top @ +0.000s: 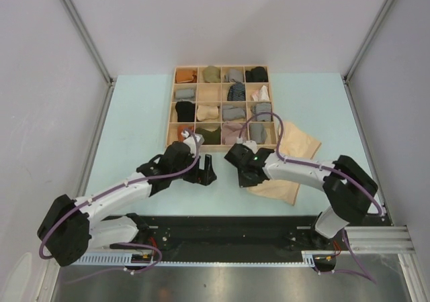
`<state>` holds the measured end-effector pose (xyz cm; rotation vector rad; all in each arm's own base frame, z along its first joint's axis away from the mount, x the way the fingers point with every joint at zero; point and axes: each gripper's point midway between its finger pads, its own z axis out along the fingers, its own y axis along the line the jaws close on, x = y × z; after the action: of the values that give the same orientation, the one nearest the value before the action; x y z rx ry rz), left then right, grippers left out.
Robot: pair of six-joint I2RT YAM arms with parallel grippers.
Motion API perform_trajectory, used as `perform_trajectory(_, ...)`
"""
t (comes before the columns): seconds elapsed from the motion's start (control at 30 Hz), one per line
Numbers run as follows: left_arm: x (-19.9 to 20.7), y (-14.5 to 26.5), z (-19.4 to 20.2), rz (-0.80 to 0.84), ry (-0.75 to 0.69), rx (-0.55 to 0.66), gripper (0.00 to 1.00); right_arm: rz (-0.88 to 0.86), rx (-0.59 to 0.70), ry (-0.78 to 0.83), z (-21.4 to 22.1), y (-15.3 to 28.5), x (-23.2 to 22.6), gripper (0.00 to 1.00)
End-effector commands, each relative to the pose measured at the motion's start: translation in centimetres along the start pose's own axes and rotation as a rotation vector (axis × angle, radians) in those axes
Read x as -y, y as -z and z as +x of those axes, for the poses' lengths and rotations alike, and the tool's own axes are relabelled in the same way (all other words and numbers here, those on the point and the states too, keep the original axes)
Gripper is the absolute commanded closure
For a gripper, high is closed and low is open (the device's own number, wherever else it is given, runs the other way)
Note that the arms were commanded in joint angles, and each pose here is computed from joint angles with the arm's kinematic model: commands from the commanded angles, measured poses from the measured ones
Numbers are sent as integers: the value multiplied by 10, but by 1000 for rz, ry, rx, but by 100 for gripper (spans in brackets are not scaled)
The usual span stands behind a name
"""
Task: Roll the underwear
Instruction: Move the underwear to the center of the board.
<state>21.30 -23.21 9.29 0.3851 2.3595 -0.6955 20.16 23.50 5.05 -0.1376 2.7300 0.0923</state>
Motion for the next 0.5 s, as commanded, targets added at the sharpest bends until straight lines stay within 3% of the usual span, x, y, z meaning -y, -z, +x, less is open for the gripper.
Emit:
perform_trajectory(0.0, 4, 8, -3, 19, 26, 72, 7, -148, -3, -44, 16, -6, -60, 100)
perform_trajectory(0.17, 2, 15, 7, 40, 31, 108, 8, -234, 13, -35, 25, 12, -89, 97)
perform_trajectory(0.2, 4, 17, 5, 56, 28, 127, 8, -250, 25, -34, 24, 22, -90, 92)
perform_trajectory(0.23, 7, 16, 8, 82, 19, 132, 8, -255, 33, -38, 22, 27, -89, 80)
perform_trajectory(0.27, 10, 16, 8, 99, 12, 139, 8, -256, 37, -44, 21, 32, -87, 50)
perform_trajectory(0.3, 13, 15, 9, 108, 9, 142, 8, -237, 34, -45, 23, 38, -78, 43)
perform_trajectory(0.37, 23, 12, 14, 140, -7, 130, 9, -224, 84, -83, 13, 57, -65, 35)
perform_trajectory(0.47, 46, 4, 17, 205, -18, 131, 10, -124, 105, -121, 11, 66, -29, 32)
